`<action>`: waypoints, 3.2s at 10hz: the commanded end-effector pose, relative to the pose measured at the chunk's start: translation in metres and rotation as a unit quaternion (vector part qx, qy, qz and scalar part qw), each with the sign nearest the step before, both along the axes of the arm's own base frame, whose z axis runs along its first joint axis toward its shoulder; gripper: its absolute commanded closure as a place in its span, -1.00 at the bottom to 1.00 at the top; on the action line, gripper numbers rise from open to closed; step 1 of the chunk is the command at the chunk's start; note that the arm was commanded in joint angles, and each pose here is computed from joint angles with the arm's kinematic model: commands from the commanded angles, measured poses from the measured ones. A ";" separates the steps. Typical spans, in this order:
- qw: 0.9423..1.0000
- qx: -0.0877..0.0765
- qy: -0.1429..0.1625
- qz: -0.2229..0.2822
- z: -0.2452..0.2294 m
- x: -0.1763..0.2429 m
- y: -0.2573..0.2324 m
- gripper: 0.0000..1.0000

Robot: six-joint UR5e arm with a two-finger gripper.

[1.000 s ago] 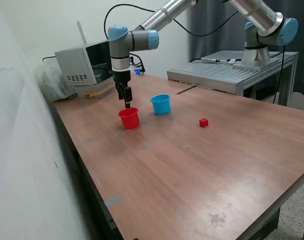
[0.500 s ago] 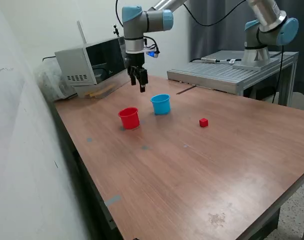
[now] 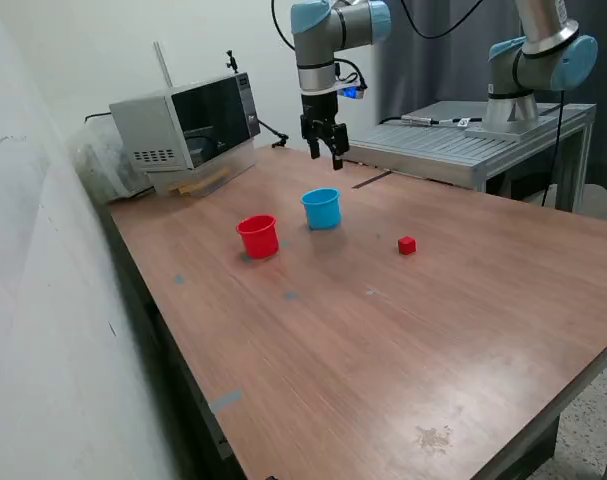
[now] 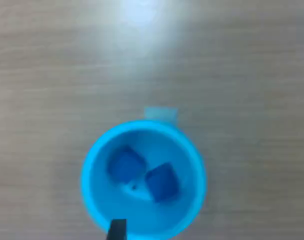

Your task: Place red objects in the red bin, and blue objects in the blue bin.

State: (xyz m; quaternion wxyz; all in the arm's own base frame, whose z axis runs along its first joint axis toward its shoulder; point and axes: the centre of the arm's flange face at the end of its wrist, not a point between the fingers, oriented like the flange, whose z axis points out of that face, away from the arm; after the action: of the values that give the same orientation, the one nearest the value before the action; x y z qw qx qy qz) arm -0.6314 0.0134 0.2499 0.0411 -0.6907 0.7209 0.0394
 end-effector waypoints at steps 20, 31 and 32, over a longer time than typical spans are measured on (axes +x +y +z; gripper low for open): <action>0.996 -0.081 -0.009 0.020 -0.064 0.066 -0.222 -1.00; 0.994 -0.054 0.019 -0.093 -0.092 0.017 -0.197 -1.00; 0.994 -0.055 0.021 -0.093 -0.094 0.017 -0.197 -1.00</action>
State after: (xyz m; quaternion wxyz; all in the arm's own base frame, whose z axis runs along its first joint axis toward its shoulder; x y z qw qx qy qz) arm -0.6129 -0.1871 0.1614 -0.0086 -0.6237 0.7816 0.0097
